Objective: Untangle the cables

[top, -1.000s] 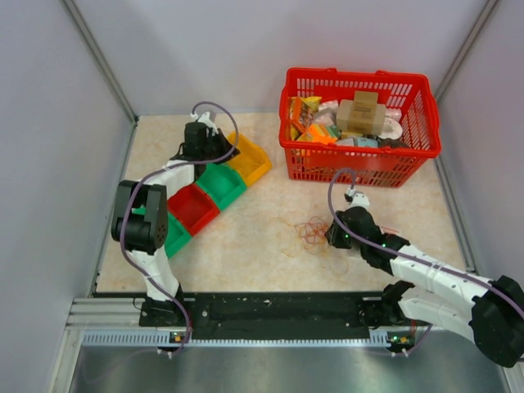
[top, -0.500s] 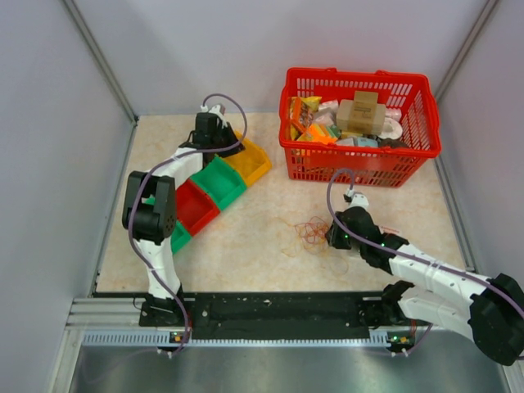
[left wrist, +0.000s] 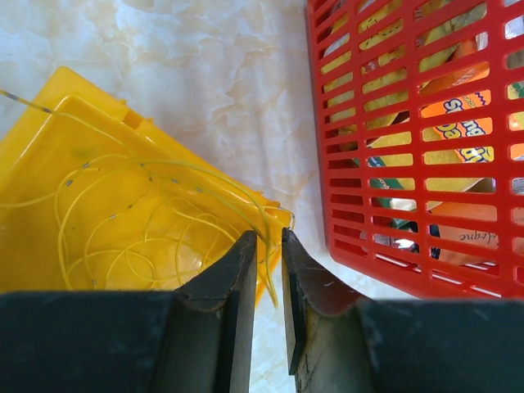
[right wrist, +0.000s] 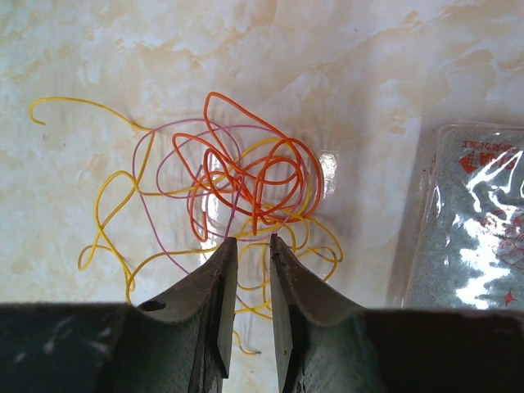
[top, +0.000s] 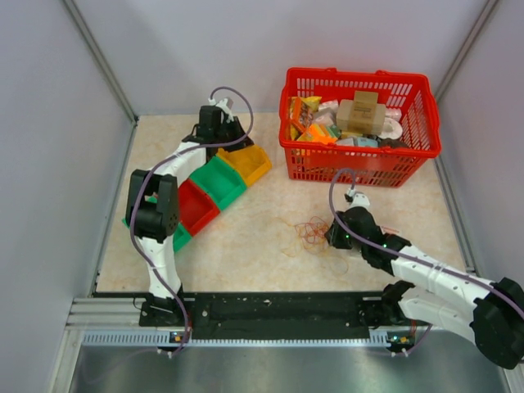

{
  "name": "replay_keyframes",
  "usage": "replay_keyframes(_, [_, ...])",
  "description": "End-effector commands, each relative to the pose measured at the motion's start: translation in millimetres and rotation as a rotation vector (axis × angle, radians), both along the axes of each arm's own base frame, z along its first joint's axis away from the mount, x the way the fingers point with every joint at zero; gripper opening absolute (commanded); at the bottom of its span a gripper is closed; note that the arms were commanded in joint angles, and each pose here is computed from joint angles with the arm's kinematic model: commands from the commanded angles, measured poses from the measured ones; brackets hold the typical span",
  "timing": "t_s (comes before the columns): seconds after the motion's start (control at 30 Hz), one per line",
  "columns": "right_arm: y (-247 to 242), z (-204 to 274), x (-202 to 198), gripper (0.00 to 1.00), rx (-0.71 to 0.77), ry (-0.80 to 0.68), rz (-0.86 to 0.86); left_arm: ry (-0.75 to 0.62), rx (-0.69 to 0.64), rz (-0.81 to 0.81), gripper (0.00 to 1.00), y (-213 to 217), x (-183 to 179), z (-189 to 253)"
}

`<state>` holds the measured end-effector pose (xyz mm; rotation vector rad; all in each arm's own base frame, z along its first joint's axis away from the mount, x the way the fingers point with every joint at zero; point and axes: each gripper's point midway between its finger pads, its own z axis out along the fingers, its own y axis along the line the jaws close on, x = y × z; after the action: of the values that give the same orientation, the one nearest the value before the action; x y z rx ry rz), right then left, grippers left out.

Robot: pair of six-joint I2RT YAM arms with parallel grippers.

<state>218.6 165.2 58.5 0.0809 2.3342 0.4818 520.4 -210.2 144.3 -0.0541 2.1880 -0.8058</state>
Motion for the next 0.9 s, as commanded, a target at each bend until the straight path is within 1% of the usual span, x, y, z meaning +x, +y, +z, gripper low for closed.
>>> replay_keyframes(0.0, [3,22,10,0.23,0.047,-0.057,-0.024,-0.035,0.024,-0.007,0.24,5,4,6])
replay_keyframes(0.1, [4,24,12,0.23,0.04,-0.058,-0.021,-0.035,0.037,0.025,0.23,16,3,7])
replay_keyframes(0.2, [5,22,13,0.23,0.031,-0.051,-0.014,-0.037,0.038,0.057,0.25,24,1,8])
replay_keyframes(0.27, [6,22,14,0.23,0.034,-0.049,-0.015,-0.031,0.04,0.062,0.31,25,-2,7])
replay_keyframes(0.4, [10,20,14,0.23,0.047,-0.045,-0.004,-0.056,0.051,0.091,0.51,32,-10,19])
replay_keyframes(0.5, [11,20,14,0.23,0.042,-0.042,0.002,-0.096,0.034,0.107,0.66,36,-21,39])
replay_keyframes(0.57, [9,18,13,0.23,0.034,-0.042,-0.001,-0.108,0.02,0.106,0.7,37,-31,47])
replay_keyframes(0.67, [8,17,13,0.23,0.032,-0.04,-0.001,-0.157,-0.035,0.09,0.74,34,-49,72])
replay_keyframes(0.87, [10,15,14,0.23,0.019,-0.033,0.011,-0.212,-0.106,0.057,0.79,33,-94,102])
